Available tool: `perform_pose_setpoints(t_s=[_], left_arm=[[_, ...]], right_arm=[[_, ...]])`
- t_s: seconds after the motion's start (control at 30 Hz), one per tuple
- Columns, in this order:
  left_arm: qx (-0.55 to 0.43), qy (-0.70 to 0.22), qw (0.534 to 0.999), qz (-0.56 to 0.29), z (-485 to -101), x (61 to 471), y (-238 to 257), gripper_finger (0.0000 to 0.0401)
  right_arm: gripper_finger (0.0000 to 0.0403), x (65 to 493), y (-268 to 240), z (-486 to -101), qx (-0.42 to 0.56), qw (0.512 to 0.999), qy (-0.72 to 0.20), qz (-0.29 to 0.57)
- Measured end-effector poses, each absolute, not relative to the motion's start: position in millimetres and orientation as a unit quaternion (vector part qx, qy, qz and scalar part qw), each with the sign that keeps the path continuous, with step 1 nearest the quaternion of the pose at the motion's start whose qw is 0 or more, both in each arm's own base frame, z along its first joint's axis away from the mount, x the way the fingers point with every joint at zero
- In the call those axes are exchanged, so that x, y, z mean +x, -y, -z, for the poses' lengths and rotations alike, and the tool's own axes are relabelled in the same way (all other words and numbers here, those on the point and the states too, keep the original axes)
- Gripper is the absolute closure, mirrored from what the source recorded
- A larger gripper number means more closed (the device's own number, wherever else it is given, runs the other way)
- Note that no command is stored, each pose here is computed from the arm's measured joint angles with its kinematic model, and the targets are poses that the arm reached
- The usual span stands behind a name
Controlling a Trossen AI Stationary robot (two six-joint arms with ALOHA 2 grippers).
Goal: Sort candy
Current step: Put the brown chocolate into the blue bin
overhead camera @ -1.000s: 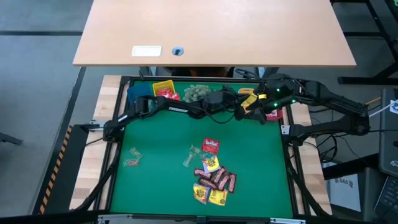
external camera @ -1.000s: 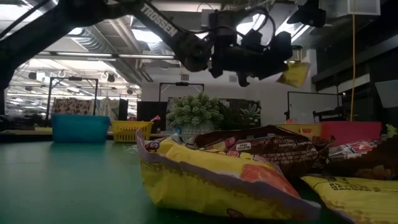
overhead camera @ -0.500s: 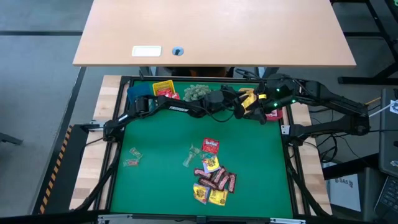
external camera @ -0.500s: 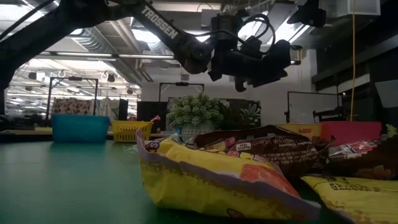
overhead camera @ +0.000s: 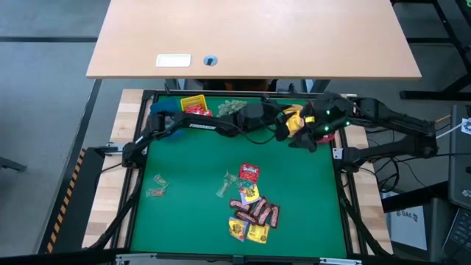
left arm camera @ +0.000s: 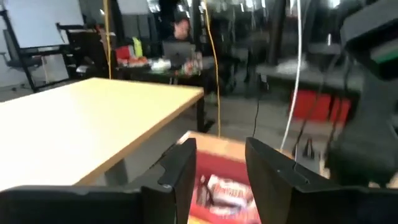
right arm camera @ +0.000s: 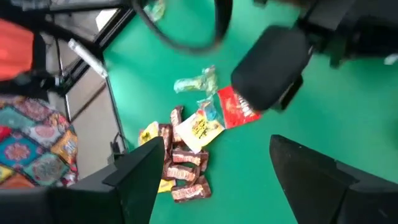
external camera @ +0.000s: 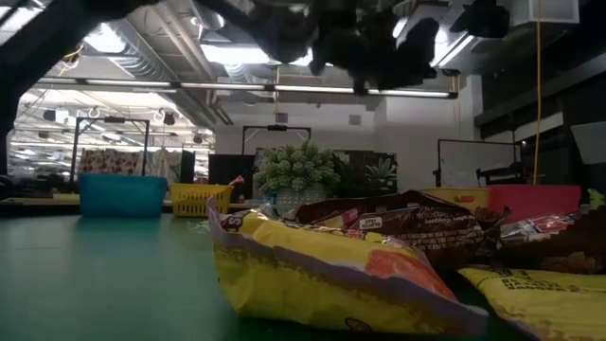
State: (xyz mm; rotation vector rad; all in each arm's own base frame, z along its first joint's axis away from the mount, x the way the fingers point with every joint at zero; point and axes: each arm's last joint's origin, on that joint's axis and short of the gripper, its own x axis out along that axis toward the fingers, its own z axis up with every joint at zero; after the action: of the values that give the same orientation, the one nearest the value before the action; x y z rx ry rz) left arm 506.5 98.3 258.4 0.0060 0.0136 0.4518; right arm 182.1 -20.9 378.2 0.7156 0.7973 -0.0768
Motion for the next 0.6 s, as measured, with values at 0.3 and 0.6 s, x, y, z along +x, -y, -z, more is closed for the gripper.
perform_pose_setpoints(t_s=[0.3, 0.6], left_arm=[[0.055, -0.188, 0.963, -0.186, -330, 446, -69, 0.0275], [0.063, -0.325, 0.938, -0.105, -355, 393, -9, 0.0275]], right_arm=[[0.0111, 189, -27, -382, 0.296, 0.876, -0.38, -0.019], [0.0111, 205, -80, -363, 0.238, 0.871, -0.428, -0.046]])
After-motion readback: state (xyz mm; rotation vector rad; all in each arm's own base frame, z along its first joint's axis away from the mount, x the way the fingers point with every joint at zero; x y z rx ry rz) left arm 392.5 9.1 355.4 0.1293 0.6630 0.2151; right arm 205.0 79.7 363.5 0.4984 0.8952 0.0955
